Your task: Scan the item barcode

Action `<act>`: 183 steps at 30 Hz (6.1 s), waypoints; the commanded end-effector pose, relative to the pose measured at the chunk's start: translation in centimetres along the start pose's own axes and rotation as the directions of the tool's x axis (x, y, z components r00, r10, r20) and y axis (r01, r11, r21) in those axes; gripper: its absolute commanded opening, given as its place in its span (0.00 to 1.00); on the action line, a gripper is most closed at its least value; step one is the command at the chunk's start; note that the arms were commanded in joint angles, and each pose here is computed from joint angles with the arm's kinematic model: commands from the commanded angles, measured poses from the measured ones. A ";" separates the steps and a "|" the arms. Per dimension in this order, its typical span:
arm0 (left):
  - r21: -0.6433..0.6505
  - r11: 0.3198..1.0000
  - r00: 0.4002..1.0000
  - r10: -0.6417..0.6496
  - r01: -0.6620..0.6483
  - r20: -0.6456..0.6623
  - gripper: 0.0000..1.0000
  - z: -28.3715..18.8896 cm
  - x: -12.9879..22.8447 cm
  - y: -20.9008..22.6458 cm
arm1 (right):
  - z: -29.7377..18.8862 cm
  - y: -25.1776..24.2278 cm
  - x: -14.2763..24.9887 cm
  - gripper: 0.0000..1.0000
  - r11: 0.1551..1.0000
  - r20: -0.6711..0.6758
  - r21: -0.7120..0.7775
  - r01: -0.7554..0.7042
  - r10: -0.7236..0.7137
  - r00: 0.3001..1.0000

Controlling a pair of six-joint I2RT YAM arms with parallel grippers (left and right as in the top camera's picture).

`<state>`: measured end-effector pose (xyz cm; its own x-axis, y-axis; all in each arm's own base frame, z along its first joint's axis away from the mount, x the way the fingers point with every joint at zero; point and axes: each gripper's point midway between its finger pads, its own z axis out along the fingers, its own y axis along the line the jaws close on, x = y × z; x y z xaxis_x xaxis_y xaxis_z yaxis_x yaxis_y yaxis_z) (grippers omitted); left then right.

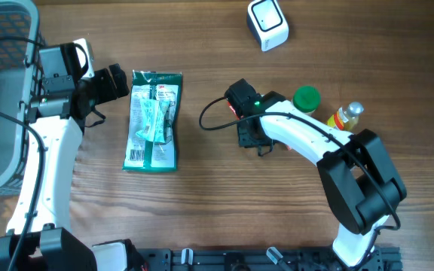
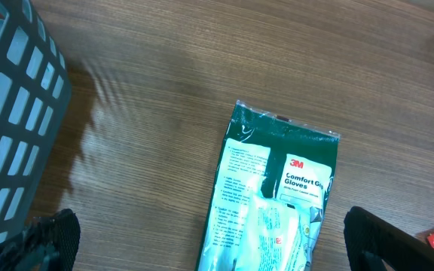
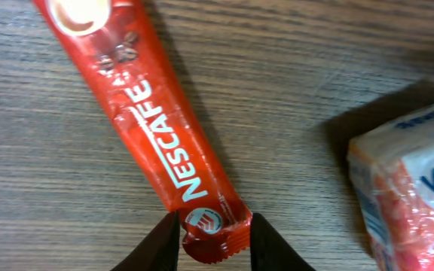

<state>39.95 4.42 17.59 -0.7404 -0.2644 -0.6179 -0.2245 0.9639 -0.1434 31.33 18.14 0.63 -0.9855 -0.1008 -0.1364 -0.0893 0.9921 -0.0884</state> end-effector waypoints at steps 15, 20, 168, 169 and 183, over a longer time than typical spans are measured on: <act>0.010 1.000 0.999 0.014 -0.014 0.029 1.00 -0.8 -0.9 -0.2 | -1.3 0.1 -1.0 0.51 0.999 -0.010 0.004 0.042 -0.042 0.999; 0.010 1.000 0.999 0.014 -0.014 0.029 1.00 -0.8 -0.9 -0.2 | -1.0 -1.4 -0.8 0.52 1.000 -0.039 0.019 0.012 -0.011 0.999; 0.858 0.503 0.966 0.150 0.107 -0.209 0.41 -10.3 5.1 -24.0 | -24.0 12.3 -1.8 0.08 0.285 0.327 -0.904 0.320 -0.024 0.945; 0.854 0.511 0.968 0.150 0.100 -0.203 0.40 -10.2 5.2 -24.1 | -24.2 12.6 -1.7 0.08 0.277 0.329 -0.905 0.323 -0.024 0.944; 0.824 0.562 0.975 0.140 0.064 -0.171 0.04 -9.2 5.0 -23.9 | -24.5 13.0 -1.7 0.12 0.269 0.380 -0.887 0.375 -0.034 0.924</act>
<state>35.75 -20.11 24.45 -0.8795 -0.1366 -0.4558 0.3177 0.5446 -0.7762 28.73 32.76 23.33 -0.8774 -0.1307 -0.4616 -0.4778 0.3259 0.8158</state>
